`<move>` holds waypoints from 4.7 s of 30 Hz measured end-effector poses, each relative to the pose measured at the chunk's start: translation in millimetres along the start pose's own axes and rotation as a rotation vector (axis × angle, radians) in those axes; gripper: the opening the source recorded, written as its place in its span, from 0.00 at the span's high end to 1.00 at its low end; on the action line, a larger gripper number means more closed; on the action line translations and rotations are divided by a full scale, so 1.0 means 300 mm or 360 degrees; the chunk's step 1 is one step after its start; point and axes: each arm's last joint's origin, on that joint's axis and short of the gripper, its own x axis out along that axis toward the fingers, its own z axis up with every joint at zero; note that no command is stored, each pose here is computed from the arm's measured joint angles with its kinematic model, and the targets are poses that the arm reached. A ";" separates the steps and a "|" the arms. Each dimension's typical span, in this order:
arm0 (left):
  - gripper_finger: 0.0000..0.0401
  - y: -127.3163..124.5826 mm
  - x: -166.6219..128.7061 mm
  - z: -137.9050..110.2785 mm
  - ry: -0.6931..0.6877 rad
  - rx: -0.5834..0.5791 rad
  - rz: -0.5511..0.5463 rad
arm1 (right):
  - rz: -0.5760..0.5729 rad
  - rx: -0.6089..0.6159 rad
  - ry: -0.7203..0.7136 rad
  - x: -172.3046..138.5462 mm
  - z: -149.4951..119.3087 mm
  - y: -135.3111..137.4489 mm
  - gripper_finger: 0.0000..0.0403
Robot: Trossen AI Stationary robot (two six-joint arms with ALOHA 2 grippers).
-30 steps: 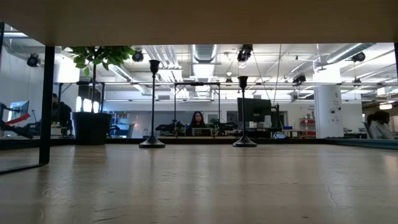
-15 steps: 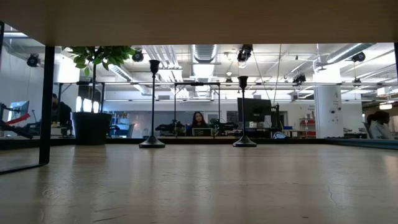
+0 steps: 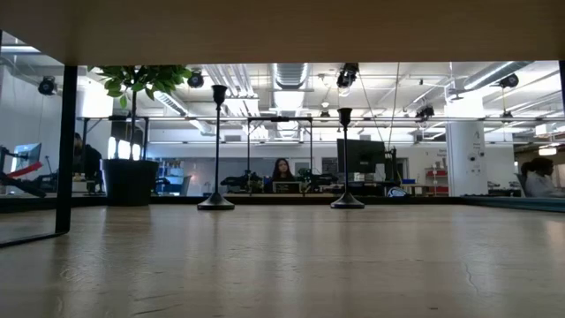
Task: Pick & Place candle stick holders
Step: Put the green glass candle holder on the shelf, then put the orange glass candle holder on the shelf
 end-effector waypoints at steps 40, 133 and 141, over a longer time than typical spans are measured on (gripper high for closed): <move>0.92 -0.192 -0.330 0.597 -0.0048 0.0864 0.0245 | 0.0010 -0.0060 -0.0004 0.000 0.001 0.002 0.86; 0.70 -0.210 -0.228 0.721 -0.0005 0.0908 -0.0067 | 0.0019 -0.0070 -0.0030 -0.025 -0.012 -0.011 0.86; 0.70 -0.217 -0.313 0.704 -0.0041 0.0888 -0.0066 | 0.0019 -0.0069 -0.0032 -0.026 -0.012 -0.012 0.86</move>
